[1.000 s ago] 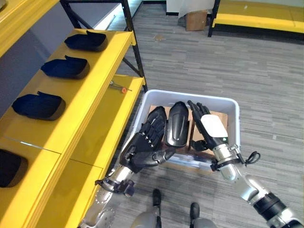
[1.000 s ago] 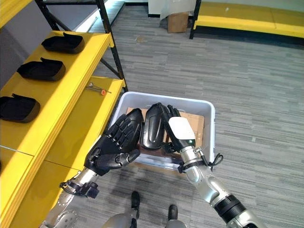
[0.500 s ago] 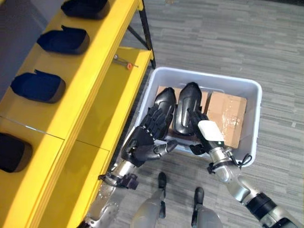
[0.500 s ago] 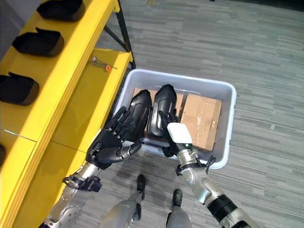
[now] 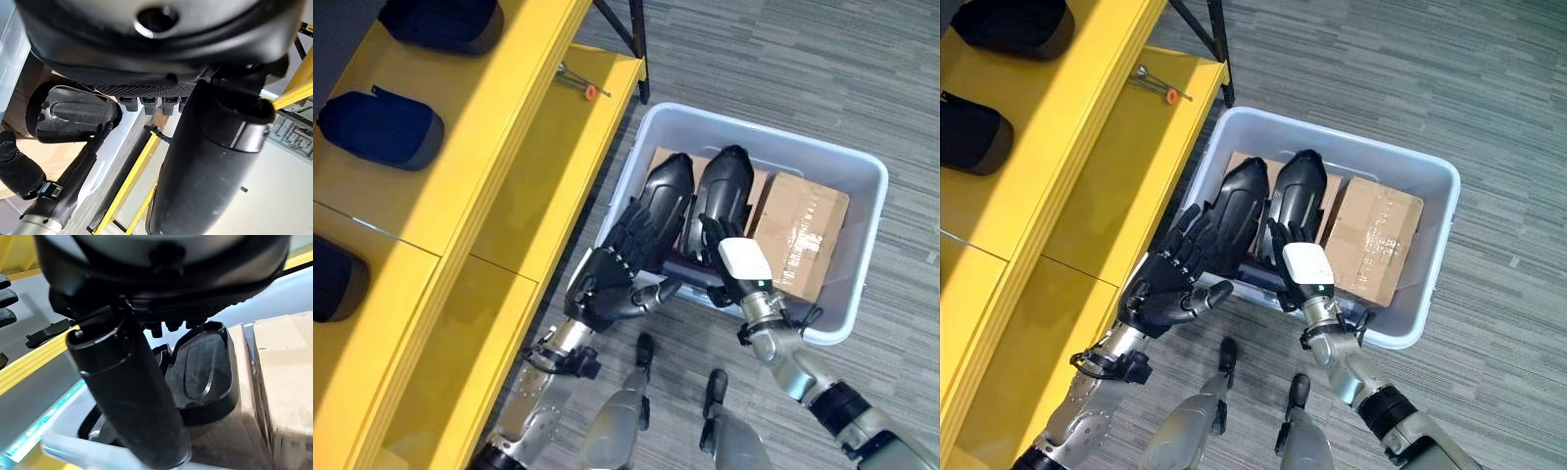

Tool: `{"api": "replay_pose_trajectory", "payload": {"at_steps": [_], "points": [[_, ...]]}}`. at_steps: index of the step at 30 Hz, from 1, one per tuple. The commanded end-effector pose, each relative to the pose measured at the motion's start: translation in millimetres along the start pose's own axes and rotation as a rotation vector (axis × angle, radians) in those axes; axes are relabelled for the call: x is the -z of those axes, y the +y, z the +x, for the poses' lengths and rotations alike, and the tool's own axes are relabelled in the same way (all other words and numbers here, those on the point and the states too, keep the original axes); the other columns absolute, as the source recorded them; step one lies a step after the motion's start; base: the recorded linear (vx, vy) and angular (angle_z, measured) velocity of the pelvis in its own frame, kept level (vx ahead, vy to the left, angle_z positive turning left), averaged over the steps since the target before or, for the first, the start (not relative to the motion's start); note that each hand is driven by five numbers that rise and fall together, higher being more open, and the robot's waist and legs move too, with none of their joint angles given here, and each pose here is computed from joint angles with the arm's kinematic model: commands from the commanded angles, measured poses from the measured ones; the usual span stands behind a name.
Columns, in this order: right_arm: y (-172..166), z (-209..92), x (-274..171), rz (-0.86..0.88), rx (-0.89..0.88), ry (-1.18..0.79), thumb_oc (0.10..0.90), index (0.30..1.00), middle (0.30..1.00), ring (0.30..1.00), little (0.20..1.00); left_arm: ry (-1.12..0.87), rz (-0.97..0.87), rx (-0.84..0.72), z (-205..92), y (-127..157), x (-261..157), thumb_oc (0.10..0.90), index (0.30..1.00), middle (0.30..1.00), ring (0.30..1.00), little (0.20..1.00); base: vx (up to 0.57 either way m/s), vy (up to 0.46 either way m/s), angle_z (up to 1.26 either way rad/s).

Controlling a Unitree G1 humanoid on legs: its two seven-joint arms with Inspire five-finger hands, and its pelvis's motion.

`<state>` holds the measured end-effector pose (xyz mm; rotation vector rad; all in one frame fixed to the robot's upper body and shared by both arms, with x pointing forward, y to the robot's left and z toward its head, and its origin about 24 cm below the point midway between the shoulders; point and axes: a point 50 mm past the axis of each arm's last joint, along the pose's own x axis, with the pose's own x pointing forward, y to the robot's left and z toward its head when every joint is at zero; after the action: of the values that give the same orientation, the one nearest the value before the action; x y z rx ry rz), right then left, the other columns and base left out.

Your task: Move parts from the plastic box to the shelf.

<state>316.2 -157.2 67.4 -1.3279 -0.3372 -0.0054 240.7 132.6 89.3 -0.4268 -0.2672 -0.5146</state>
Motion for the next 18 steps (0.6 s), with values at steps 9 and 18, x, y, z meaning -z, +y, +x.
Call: {"api": "replay_pose_trajectory", "payload": {"at_steps": [9,18], "points": [[-59.8,35.2,-23.2,-0.021,0.375,-0.104,0.900,1.000,1.000,1.000,1.000,-0.223,0.002,0.130,16.1,-26.6,-32.9,0.900,1.000,1.000,1.000,1.000,0.00,0.000,0.02],[-61.3,40.2,-17.2,-0.089,0.378,-0.092,0.900,1.000,1.000,1.000,1.000,-0.222,-0.009,0.133,17.9,-29.7,-31.4,0.900,1.000,1.000,1.000,1.000,0.00,0.000,0.00]]}}
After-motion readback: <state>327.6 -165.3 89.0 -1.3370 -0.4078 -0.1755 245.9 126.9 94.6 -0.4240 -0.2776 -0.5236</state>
